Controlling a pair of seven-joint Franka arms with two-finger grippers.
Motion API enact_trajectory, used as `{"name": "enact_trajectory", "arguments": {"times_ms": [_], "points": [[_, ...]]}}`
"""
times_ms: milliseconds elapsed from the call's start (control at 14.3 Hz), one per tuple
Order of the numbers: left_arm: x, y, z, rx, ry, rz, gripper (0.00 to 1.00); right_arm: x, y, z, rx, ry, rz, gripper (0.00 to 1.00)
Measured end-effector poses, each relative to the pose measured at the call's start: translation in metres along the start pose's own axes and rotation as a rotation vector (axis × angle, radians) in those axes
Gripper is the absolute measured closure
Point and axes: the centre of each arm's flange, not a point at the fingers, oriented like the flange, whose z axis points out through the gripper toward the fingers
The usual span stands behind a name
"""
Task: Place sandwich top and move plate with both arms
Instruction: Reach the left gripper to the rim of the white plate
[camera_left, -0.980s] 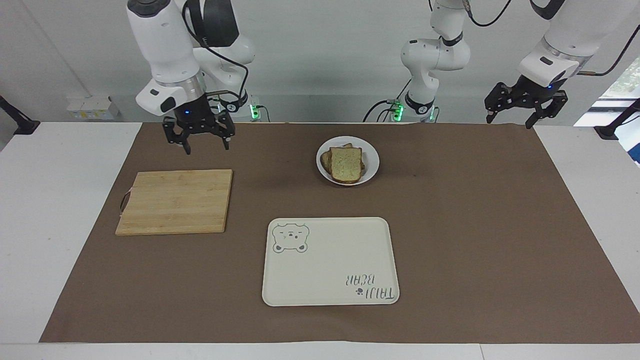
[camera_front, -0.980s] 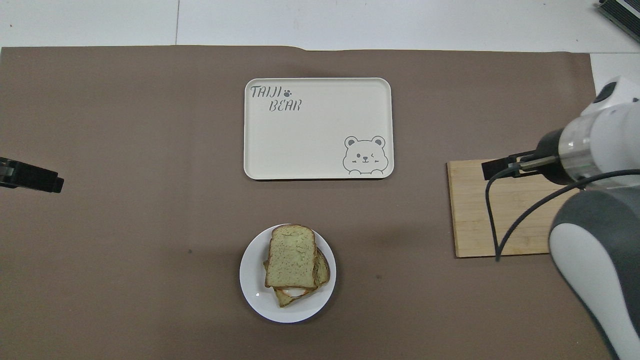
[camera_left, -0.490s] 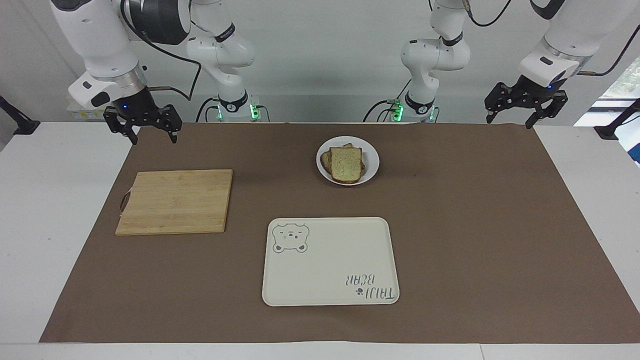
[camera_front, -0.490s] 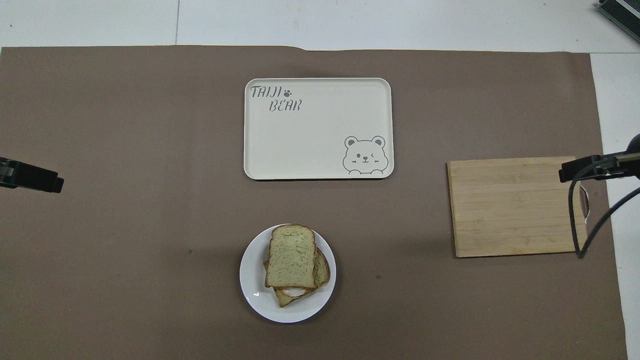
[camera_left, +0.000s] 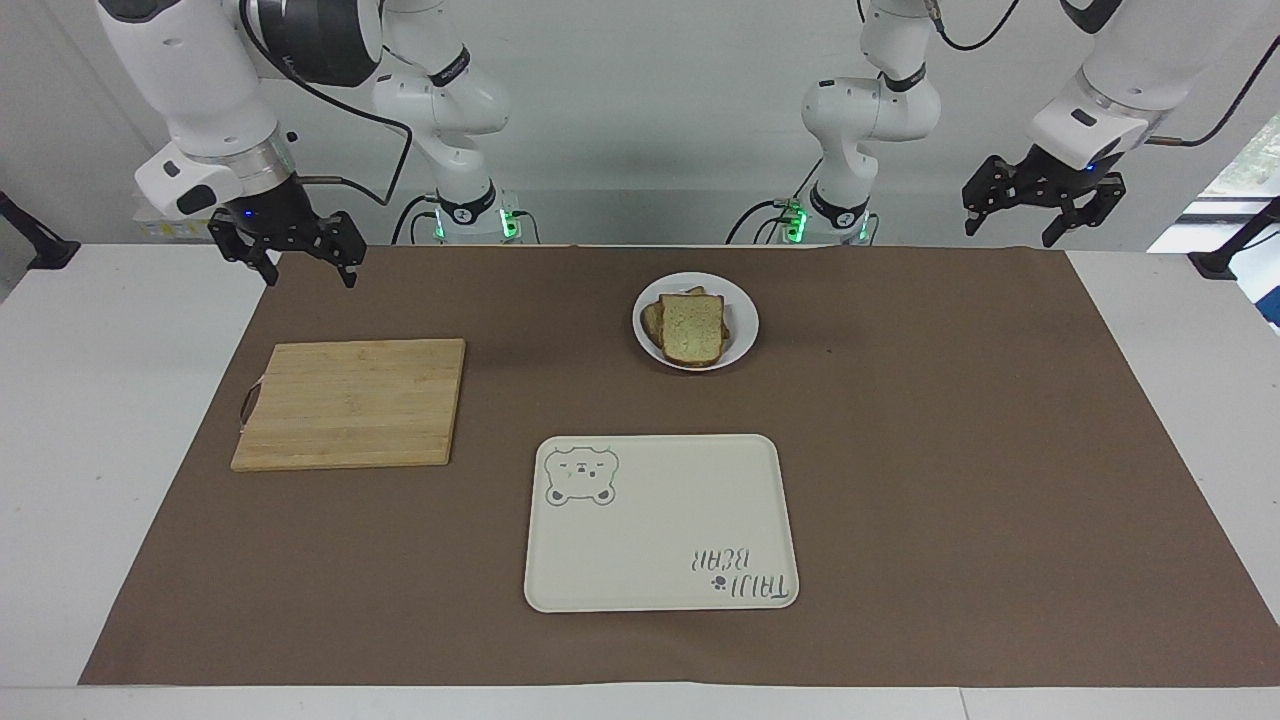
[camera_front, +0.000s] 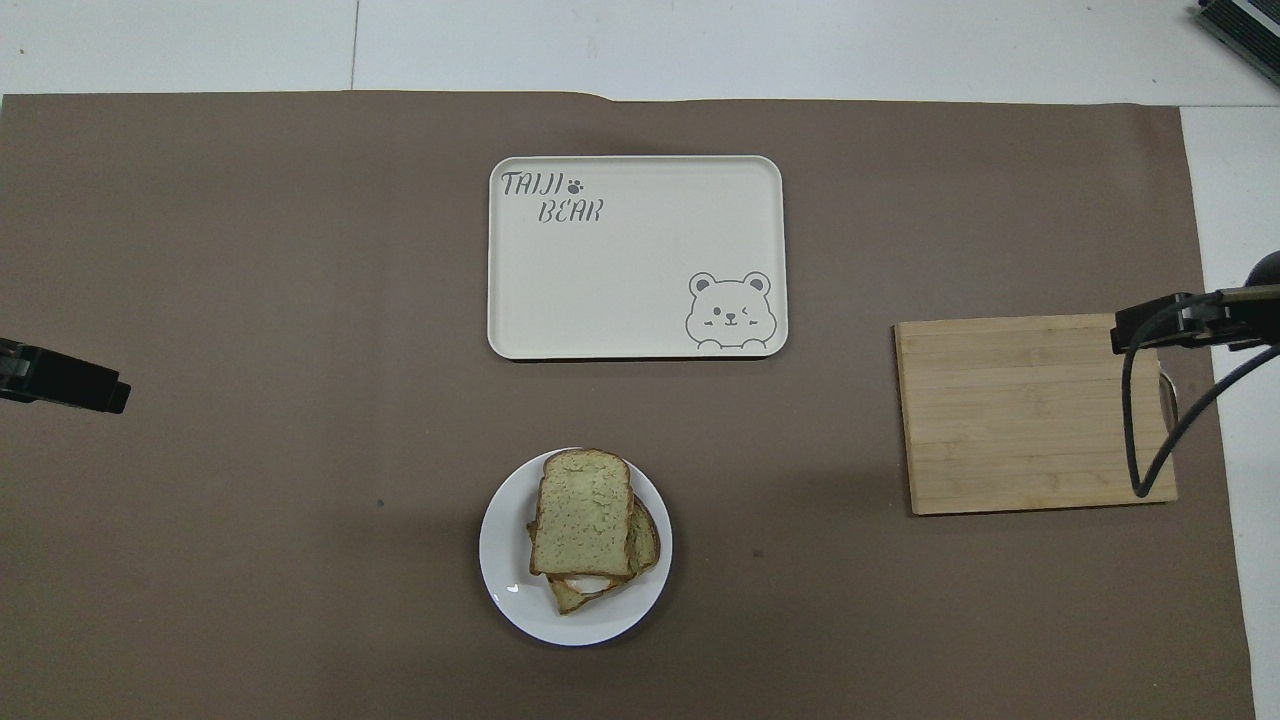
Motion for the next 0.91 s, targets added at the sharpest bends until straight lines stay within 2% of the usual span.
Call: {"name": "enact_trajectory", "arguments": {"times_ms": [210,420,700,910], "points": [[0.004,0.015,-0.003,-0.015,0.037,0.025,0.0,0.0,-0.003,-0.001,0.0,0.002,-0.005,0.0],[0.009,0.025,0.011,-0.099,0.064,0.036,0.0,0.0,-0.003,-0.002,0.0,0.003,-0.005,0.0],[0.01,0.041,0.063,-0.28,0.078,0.019,0.0,0.0,-0.003,-0.002,0.0,0.003,-0.005,0.0],[0.017,0.053,0.116,-0.379,0.13,0.001,0.0,0.0,-0.003,-0.002,0.0,0.003,-0.005,0.0]]}}
